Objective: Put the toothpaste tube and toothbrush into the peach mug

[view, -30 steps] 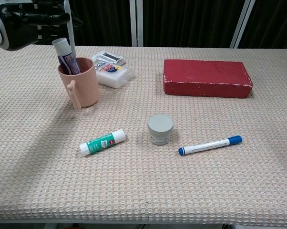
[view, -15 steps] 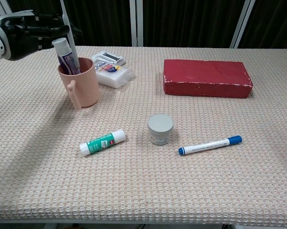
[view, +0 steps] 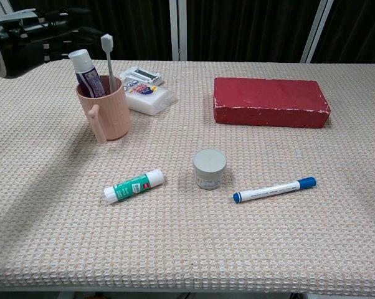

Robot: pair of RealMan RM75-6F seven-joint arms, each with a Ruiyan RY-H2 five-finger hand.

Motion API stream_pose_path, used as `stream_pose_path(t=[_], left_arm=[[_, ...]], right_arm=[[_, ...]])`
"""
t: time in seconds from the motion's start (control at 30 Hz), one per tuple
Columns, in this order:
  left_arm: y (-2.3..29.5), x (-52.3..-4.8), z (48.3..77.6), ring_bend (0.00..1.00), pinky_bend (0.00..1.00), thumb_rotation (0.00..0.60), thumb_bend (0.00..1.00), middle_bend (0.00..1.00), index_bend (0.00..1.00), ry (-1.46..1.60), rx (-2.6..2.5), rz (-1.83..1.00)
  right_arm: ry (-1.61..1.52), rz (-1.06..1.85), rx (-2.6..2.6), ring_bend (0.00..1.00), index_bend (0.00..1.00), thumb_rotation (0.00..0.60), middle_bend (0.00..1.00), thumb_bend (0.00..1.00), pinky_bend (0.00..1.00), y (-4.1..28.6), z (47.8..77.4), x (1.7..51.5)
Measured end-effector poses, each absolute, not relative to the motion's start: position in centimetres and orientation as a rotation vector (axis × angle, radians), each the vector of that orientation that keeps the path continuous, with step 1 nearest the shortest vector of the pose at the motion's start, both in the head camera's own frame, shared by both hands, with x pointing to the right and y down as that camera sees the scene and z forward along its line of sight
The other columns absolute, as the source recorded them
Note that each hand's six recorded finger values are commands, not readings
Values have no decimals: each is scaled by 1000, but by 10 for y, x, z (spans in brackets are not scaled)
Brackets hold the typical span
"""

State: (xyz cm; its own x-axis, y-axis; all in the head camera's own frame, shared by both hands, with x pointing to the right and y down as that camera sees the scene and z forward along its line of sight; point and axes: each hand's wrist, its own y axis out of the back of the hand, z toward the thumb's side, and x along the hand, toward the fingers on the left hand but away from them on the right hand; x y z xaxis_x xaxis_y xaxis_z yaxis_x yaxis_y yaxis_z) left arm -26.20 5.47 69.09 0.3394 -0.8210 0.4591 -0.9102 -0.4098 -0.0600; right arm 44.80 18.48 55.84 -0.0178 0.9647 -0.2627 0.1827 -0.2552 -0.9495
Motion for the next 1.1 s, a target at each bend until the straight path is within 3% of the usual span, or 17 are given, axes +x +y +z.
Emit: stream_pose_path(t=[0.23,0.33,0.53,0.63,0.77,0.87,1.1], left_arm=[[52,-286,668,87,196,439,366,156,137,-1706,2500,650],[54,-303,658,87,207,398,351,146,212,-1791,2596,766],[71,-351,640,88,206,348,283,137,225,-1976,2813,1374],[100,-386,634,88,209,256,265,137,213,-1978,2812,1847],[171,-445,625,87,202,183,248,137,191,-1742,2661,2415],[210,-466,610,86,200,169,247,137,190,-1628,2583,2559],[231,-461,597,79,191,164,247,137,185,-1642,2618,2542]], right_arm=[[-1229,1347,-1526,0,0,503,0,477,0,186,559,448],[-1217,1362,-1520,0,0,503,0,466,0,189,561,450],[-1167,1421,-1473,0,0,503,0,440,0,196,565,460],[-1134,1460,-1439,0,0,501,0,428,0,202,567,466],[-1089,1527,-1404,0,0,500,0,388,0,213,574,478],[-1080,1548,-1408,0,0,501,0,386,0,219,579,480],[-1057,1537,-1429,0,0,502,0,386,0,220,582,472]])
